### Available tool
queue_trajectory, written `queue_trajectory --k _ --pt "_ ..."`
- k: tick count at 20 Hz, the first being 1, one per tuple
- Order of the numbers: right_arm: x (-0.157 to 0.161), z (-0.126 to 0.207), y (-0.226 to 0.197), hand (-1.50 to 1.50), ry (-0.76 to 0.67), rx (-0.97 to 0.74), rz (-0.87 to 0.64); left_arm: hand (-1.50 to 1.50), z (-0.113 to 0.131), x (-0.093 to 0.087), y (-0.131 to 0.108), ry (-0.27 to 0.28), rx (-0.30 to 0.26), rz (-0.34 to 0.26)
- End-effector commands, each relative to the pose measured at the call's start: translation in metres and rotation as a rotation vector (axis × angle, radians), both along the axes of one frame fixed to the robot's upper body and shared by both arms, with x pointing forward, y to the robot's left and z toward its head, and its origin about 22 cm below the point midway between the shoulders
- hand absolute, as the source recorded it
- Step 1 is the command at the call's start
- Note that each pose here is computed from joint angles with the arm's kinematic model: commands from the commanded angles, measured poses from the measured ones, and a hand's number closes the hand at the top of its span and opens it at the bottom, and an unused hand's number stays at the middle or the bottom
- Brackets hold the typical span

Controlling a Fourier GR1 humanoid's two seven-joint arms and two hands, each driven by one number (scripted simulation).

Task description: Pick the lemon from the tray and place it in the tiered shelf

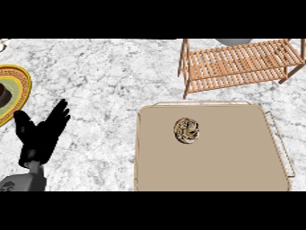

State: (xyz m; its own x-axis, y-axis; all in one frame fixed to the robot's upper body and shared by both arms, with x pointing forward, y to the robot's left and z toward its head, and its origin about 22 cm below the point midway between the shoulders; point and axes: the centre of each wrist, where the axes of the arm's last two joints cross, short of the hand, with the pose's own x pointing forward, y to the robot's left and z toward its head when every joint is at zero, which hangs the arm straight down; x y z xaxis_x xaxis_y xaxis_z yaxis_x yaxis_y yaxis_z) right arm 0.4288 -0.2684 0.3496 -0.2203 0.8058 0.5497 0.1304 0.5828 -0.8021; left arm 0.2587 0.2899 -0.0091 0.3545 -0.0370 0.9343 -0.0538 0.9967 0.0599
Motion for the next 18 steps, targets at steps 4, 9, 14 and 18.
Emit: queue_trajectory --k 4,9,14,18 --pt "0.014 -0.004 -0.014 1.50 -0.013 0.013 0.026 0.00 -0.005 -0.003 0.005 0.092 -0.014 0.002" --pt "0.013 -0.021 -0.028 1.50 -0.011 -0.133 0.029 0.00 -0.009 -0.013 0.002 0.090 -0.015 0.022" --pt "0.013 0.002 -0.006 -1.50 0.003 0.231 -0.029 0.00 -0.021 -0.013 0.005 0.090 -0.010 0.041" --pt "0.018 -0.005 -0.023 -1.50 0.009 0.362 -0.028 0.00 -0.011 -0.006 0.006 0.075 -0.010 0.035"
